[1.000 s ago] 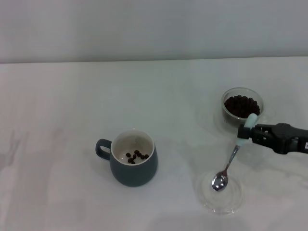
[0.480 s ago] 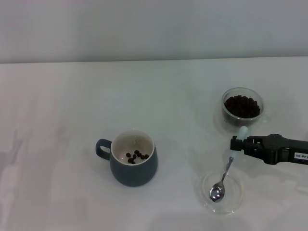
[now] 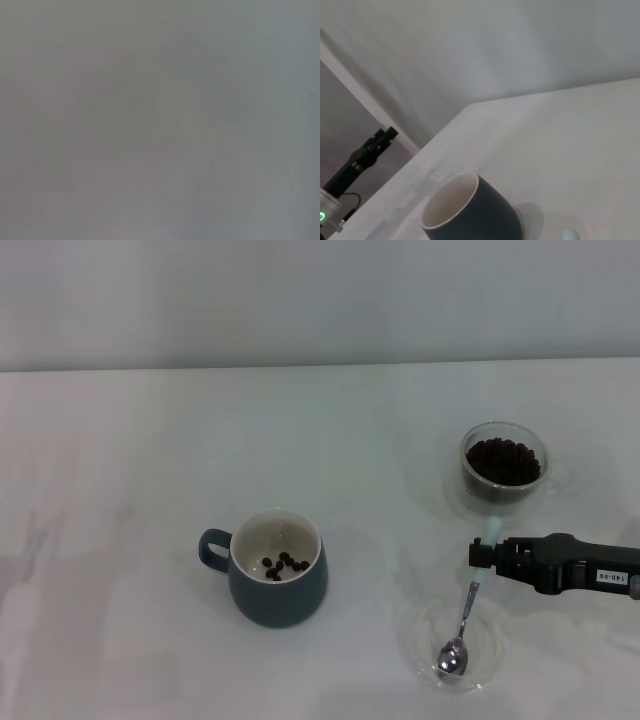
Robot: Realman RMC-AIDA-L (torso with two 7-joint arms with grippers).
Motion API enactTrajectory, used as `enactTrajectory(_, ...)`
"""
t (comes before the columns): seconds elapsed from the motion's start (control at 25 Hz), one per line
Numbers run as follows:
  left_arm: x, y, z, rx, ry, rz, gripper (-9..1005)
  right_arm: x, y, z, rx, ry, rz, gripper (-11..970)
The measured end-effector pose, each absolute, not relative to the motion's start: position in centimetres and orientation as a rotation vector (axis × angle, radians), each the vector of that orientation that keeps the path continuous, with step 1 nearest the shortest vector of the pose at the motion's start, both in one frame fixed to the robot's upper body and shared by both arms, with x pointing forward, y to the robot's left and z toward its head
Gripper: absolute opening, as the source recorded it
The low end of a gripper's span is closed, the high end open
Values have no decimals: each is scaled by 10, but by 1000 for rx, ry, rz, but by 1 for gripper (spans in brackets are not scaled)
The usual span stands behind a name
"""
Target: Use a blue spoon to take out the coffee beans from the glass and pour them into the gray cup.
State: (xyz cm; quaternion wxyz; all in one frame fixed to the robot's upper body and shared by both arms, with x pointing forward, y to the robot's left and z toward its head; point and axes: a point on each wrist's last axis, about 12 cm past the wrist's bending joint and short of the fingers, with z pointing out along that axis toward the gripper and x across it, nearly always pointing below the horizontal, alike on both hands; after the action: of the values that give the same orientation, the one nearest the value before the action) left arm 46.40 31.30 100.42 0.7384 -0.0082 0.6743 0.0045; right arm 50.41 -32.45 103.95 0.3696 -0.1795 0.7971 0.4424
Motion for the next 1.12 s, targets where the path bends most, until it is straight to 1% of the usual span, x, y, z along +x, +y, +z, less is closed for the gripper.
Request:
enactTrajectory(0.84,467,313,1006,-17,1472,12,873,507,-317,1036,-469,2101,1151,140)
enactTrajectory(0.96,469,314,1007,-20,1469,14,873,508,-314,1035,-483,2109,1154,193)
enactTrajectory(1.12,470,314,1007,-20,1467,15,873,509,-313,1036,-489,2106,1154,322)
